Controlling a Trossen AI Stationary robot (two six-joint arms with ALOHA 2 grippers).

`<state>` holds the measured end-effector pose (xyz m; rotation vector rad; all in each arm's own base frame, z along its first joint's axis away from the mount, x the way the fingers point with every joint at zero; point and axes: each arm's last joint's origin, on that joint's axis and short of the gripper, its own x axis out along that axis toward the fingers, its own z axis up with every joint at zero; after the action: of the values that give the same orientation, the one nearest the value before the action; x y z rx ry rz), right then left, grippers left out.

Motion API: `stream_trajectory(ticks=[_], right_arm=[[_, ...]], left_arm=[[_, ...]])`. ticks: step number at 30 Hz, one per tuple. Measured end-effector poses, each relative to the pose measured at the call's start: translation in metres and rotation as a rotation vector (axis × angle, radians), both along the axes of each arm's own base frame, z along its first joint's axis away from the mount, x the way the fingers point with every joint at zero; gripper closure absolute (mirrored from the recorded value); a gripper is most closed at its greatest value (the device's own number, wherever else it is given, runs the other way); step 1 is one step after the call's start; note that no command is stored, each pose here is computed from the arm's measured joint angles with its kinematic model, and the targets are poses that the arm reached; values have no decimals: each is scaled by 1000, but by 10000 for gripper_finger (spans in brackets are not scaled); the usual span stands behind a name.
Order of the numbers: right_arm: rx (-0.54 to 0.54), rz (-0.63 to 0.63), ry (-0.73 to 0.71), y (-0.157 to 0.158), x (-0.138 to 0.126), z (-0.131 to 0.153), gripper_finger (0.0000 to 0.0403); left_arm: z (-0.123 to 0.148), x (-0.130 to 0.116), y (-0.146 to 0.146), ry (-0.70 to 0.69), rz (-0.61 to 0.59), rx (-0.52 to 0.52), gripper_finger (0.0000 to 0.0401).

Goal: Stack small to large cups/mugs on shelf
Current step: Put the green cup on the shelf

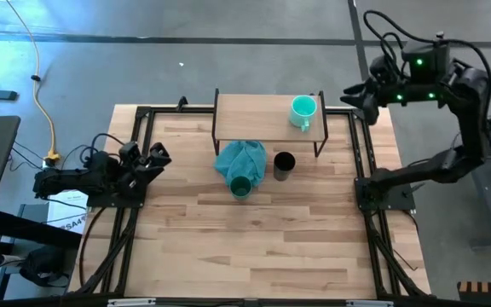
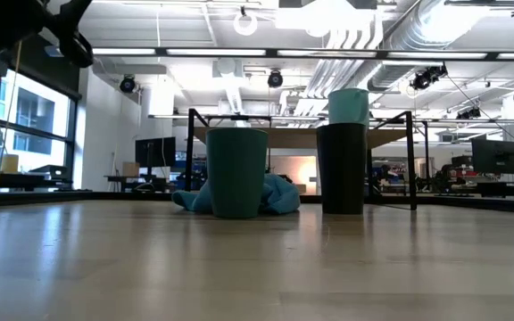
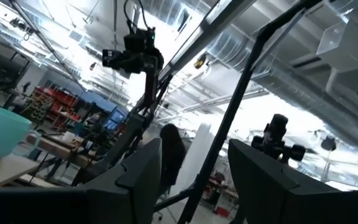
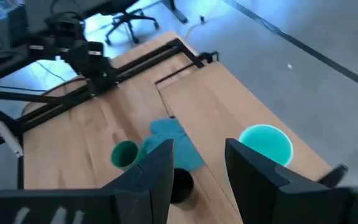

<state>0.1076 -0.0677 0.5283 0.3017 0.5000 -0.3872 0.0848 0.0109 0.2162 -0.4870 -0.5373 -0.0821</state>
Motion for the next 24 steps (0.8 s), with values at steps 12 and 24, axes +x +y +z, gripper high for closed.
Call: stream_trajectory(ticks=[12, 24], right_arm=[[-18, 144, -60, 13, 8, -30, 267], [15, 276, -142, 23, 32, -113, 267]], left_arm=[[0, 0, 4, -14, 81, -118, 226], [-25, 10, 2, 257, -50, -228, 226]])
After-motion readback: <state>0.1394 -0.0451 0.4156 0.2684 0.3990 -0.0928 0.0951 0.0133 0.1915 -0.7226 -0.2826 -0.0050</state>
